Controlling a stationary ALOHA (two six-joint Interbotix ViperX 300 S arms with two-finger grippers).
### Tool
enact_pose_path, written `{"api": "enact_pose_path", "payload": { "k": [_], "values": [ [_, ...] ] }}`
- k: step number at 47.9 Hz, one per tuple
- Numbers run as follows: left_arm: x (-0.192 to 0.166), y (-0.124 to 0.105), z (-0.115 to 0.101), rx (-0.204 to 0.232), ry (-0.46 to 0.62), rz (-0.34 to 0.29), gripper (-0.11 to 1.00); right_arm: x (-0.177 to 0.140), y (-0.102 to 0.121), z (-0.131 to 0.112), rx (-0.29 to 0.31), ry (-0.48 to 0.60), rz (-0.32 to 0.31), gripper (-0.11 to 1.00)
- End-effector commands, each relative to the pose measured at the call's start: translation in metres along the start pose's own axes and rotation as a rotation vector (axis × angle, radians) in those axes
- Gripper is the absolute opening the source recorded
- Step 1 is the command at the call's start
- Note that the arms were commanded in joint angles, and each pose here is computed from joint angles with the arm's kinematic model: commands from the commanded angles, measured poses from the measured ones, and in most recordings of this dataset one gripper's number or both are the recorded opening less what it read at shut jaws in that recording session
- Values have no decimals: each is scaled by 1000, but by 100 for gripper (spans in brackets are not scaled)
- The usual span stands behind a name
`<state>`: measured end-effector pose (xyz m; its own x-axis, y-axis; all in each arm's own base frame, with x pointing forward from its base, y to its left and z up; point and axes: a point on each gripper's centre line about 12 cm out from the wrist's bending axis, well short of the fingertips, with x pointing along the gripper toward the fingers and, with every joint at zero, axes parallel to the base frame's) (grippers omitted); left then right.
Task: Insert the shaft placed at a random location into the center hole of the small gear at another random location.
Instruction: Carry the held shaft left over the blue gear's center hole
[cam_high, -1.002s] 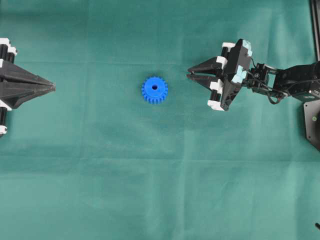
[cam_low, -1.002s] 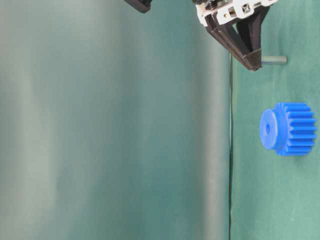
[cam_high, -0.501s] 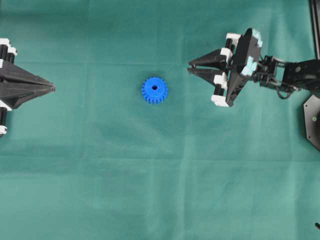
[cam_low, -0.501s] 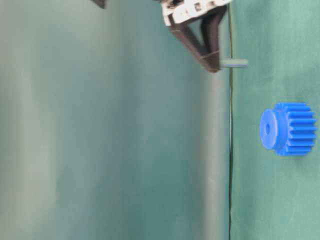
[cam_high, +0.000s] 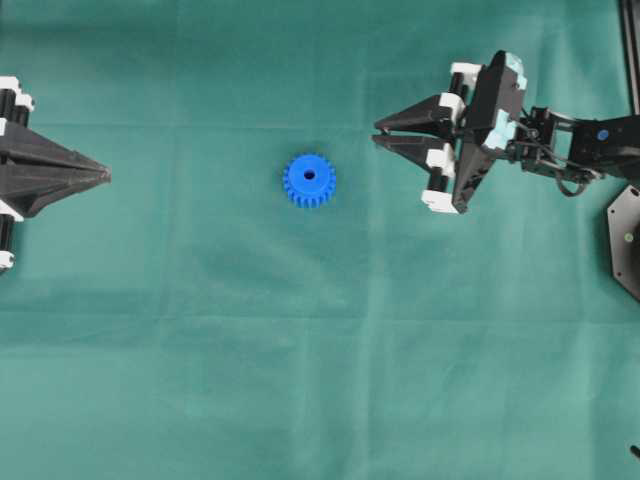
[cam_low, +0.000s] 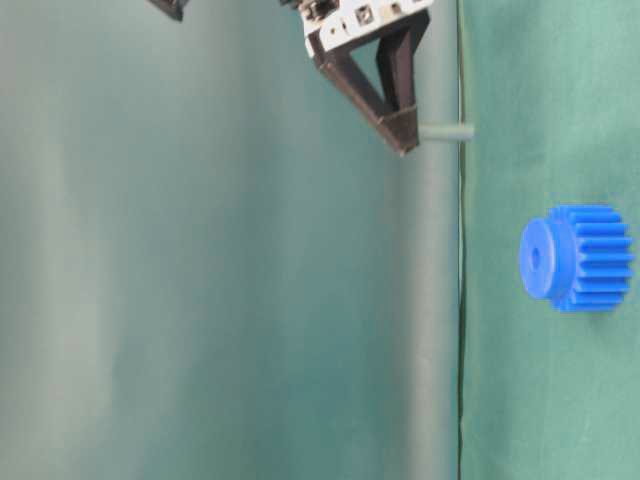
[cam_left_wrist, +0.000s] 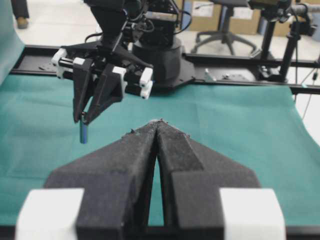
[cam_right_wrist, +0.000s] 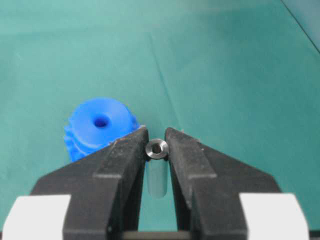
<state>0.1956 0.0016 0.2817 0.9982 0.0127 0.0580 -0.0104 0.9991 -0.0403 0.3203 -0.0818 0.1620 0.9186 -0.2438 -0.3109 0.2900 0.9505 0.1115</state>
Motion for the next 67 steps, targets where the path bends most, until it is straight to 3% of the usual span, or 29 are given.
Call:
{"api": "enact_pose_path", "payload": {
  "k": [1,16,27,38,55,67],
  "values": [
    [1,0,3,-2,-9,0,-1,12,10,16,-7,-41,28,16],
    [1,0,4,-3,-15,2,-1,59,33,36,-37,-24,75,16],
    [1,0,4,-3,-15,0,-1,72,41,42,-46,-15,90,16],
    [1,0,4,-3,-15,0,-1,73,41,37,-46,-3,88,16],
    [1,0,4,-3,-15,2,-1,85,37,8,-35,67,75,16],
    [1,0,4,-3,-14,2,-1,85,37,9,-33,55,75,16]
  ]
}}
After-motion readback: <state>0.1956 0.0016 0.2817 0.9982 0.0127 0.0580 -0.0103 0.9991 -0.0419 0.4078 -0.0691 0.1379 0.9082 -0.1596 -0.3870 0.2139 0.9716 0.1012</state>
